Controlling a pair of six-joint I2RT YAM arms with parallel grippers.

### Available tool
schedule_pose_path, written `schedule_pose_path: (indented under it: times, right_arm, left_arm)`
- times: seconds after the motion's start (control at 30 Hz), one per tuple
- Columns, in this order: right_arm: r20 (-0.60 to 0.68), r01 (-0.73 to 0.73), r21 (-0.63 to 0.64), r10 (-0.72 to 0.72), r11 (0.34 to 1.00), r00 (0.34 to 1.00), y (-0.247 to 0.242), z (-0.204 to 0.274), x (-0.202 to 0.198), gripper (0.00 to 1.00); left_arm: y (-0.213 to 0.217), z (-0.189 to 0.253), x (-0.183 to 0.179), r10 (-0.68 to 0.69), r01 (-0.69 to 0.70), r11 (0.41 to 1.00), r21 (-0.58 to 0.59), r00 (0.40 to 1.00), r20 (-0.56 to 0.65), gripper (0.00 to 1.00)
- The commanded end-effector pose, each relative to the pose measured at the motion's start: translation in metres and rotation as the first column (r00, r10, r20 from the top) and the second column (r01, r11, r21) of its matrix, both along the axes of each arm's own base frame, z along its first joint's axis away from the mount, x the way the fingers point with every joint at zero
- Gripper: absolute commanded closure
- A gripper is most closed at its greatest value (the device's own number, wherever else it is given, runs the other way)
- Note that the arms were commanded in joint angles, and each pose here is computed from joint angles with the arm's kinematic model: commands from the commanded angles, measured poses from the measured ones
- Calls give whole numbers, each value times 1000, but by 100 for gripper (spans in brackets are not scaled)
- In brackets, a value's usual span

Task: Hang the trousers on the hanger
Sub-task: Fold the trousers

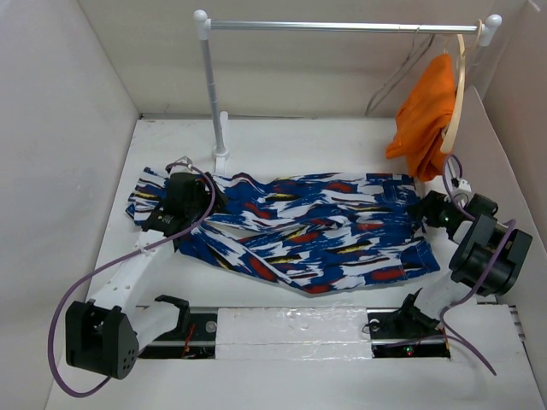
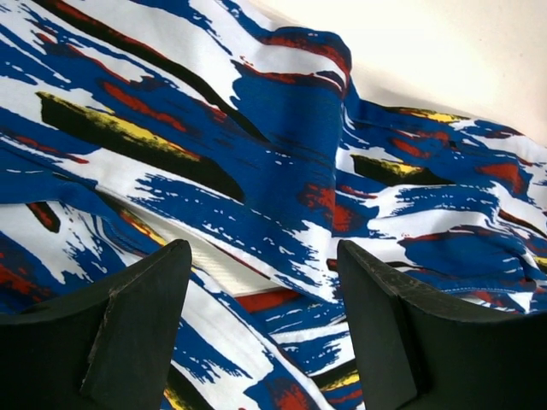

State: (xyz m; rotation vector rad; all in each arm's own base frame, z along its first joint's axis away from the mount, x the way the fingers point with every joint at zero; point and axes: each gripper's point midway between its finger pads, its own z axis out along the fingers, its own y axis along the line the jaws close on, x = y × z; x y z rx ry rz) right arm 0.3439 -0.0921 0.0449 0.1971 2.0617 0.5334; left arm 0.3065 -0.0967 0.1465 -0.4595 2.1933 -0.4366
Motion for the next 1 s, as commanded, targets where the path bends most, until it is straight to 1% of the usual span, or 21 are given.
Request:
schedule_pose_path:
  times: [0.0, 0.03, 0.07, 0.1, 0.13, 0.17, 0.27, 0.3, 0.37, 0.43, 0.47, 0.5, 0.53, 0.57, 0.63, 0.67, 0.7, 0.77, 0.83, 0.9, 0.97]
  right_arm:
    - [174, -93, 5, 91, 996, 981, 6, 40, 18, 27]
    - [201, -101, -3, 99, 995, 975, 5, 46, 21, 32]
    - [200, -96, 39, 86, 995, 976, 8, 48, 22, 45]
    - [207, -89, 50, 77, 995, 975, 5, 50, 22, 53]
    - [212, -89, 60, 75, 994, 974, 6, 51, 23, 65]
    - [212, -83, 77, 65, 994, 975, 7, 54, 22, 84]
    - [201, -7, 62, -6, 998, 980, -4, 59, 14, 100]
    - [155, 95, 43, -100, 995, 983, -21, 62, 4, 100]
    - [115, 203, -25, -199, 979, 973, -43, 66, -11, 100]
    - [28, 417, -149, -417, 897, 908, -80, 82, -41, 100]
    - [29, 414, -156, -415, 897, 909, -81, 82, -42, 100]
    - [-28, 476, -195, -490, 858, 871, -92, 84, -53, 100]
    - [-24, 488, -206, -503, 848, 864, -95, 91, -54, 100]
    - [-24, 456, -237, -475, 858, 880, -93, 91, -49, 71]
    - [-91, 333, -245, -364, 910, 927, -71, 81, -30, 26]
    - [-128, 275, -253, -314, 928, 941, -59, 77, -25, 22]
    - [-180, 219, -249, -267, 943, 947, -45, 70, -25, 21]
    - [-181, 127, -256, -176, 958, 968, -8, 68, -22, 22]
    - [-192, 129, -259, -182, 957, 964, 14, 53, -40, 27]
    - [-98, 130, -293, -165, 947, 981, 34, 72, -48, 28]
    - [-99, 111, -297, -146, 948, 984, 47, 63, -65, 42]
  left_arm:
    - [7, 5, 6, 30, -30, 999, 26, 999, 13, 36]
    - [7, 6, 7, 31, -31, 999, 24, 999, 17, 36]
    - [6, 6, 7, 28, -29, 999, 22, 999, 16, 36]
    - [5, 8, 9, 28, -28, 999, 15, 999, 24, 36]
    - [5, 8, 9, 29, -30, 999, 13, 999, 22, 37]
    - [5, 10, 10, 33, -33, 999, 13, 999, 25, 37]
    - [9, 11, 11, 51, -51, 998, 24, 998, 26, 38]
    - [10, 10, 10, 57, -58, 998, 32, 998, 22, 38]
    - [16, 7, 10, 85, -86, 995, 49, 996, 14, 38]
    - [22, 2, 6, 115, -114, 991, 70, 993, -9, 38]
    - [25, 3, 7, 132, -131, 989, 74, 991, -5, 38]
    - [29, 0, 4, 152, -149, 985, 88, 988, -20, 38]
    - [36, -1, 4, 182, -179, 979, 98, 983, -24, 38]
    - [42, -2, 3, 221, -217, 970, 112, 975, -25, 38]
    - [58, -8, 0, 278, -269, 954, 136, 959, -51, 38]
    - [67, -7, -1, 324, -314, 939, 144, 945, -51, 38]
    - [73, -10, -5, 355, -340, 926, 164, 932, -69, 38]
    - [80, -11, -7, 390, -371, 909, 192, 918, -75, 39]
    - [82, -14, -9, 393, -368, 905, 213, 915, -90, 41]
    - [81, -19, -11, 370, -339, 912, 230, 923, -104, 47]
    - [75, -28, -14, 342, -306, 918, 251, 932, -116, 51]
